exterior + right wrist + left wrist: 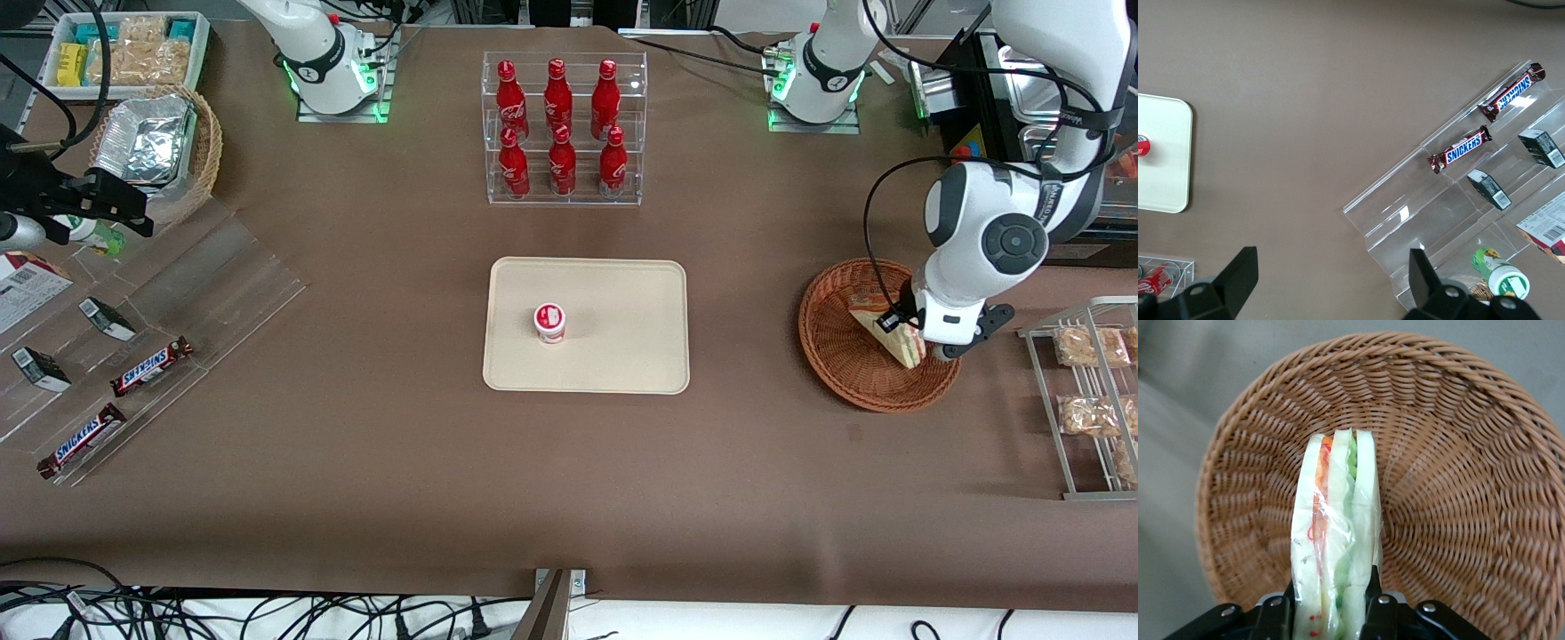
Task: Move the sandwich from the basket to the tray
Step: 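Close the left gripper on the sandwich's upright edge, then lift the sandwich out of the basket and carry it toward the tray, then lower the sandwich onto the tray beside the strawberry cup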
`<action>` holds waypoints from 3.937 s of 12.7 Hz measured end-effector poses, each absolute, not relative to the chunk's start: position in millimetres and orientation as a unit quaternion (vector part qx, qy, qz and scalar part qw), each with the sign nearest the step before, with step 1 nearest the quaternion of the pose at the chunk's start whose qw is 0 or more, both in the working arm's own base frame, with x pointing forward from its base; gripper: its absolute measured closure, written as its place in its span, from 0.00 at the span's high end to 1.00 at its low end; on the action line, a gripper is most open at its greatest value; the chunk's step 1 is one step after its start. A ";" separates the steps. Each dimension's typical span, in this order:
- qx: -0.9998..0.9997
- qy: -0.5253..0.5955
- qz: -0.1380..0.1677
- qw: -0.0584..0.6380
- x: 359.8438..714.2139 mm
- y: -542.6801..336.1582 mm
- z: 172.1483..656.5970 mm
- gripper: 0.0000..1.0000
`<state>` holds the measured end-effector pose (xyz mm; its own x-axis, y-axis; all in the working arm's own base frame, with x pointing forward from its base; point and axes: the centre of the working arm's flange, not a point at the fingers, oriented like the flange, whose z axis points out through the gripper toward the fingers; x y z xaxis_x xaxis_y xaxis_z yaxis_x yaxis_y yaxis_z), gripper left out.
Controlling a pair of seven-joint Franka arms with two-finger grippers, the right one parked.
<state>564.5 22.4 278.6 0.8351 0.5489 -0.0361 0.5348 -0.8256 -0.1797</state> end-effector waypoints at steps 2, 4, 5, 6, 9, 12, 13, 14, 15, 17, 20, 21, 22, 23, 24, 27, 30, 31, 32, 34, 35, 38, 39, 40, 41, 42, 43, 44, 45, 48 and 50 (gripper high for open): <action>-0.963 -0.247 0.060 0.090 581.1 9.2 317.8 0.38; -0.970 -0.215 0.065 0.092 592.4 -10.6 353.9 0.38; -0.973 -0.199 0.067 0.091 595.9 -21.5 365.8 0.38; -0.976 -0.184 0.068 0.090 597.6 -32.6 373.3 0.38; -0.986 -0.128 0.064 0.082 597.6 -71.4 383.0 0.38; -0.993 -0.081 0.061 0.066 591.1 -122.4 390.7 0.38; -0.994 -0.069 0.061 0.059 587.5 -139.5 392.6 0.38; -0.995 -0.056 0.061 0.053 583.5 -156.6 394.5 0.38; -0.996 -0.044 0.060 0.048 579.1 -173.6 396.0 0.38; -0.998 -0.021 0.058 0.030 567.8 -213.9 396.4 0.38; -0.999 -0.019 0.039 0.002 548.1 -289.9 381.8 0.38; -0.999 -0.014 0.039 0.000 536.2 -319.4 369.3 0.38; -0.999 -0.011 0.040 0.006 527.1 -339.1 357.0 0.38; -0.999 -0.011 0.038 0.017 520.9 -354.6 345.0 0.38; -0.999 -0.014 0.033 0.030 517.8 -367.9 332.0 0.38; -0.999 -0.026 0.012 0.042 521.6 -396.5 290.0 0.38; -0.999 -0.025 0.004 0.043 529.0 -401.8 254.8 0.38; -0.999 -0.024 0.006 0.045 529.8 -401.5 249.0 0.40; -0.999 -0.022 0.009 0.047 528.9 -402.3 243.0 0.40; -0.998 -0.021 0.001 0.056 526.3 -407.8 234.0 0.40; -0.998 -0.024 -0.005 0.057 527.5 -410.7 232.8 0.40; -0.998 -0.027 -0.009 0.056 532.0 -413.0 231.3 0.40; -0.998 -0.027 -0.009 0.056 531.8 -413.5 230.9 0.40; -0.998 -0.025 -0.009 0.056 530.7 -414.8 230.4 0.40; -0.998 -0.024 -0.009 0.056 529.6 -416.1 229.7 0.41; -0.998 -0.023 -0.008 0.057 528.8 -417.1 229.0 0.44; -0.998 -0.022 -0.008 0.057 528.1 -417.8 228.0 0.52; -0.998 -0.022 -0.007 0.057 527.6 -418.0 226.7 0.62; -0.998 -0.022 -0.006 0.057 527.8 -417.8 226.0 0.72; -0.998 -0.030 -0.013 0.055 537.8 -415.6 235.3 1.00; -0.997 -0.039 -0.017 0.064 547.1 -410.1 249.2 1.00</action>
<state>547.1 -410.1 249.2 0.9964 0.0749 0.0388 0.0793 -0.9889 -0.1254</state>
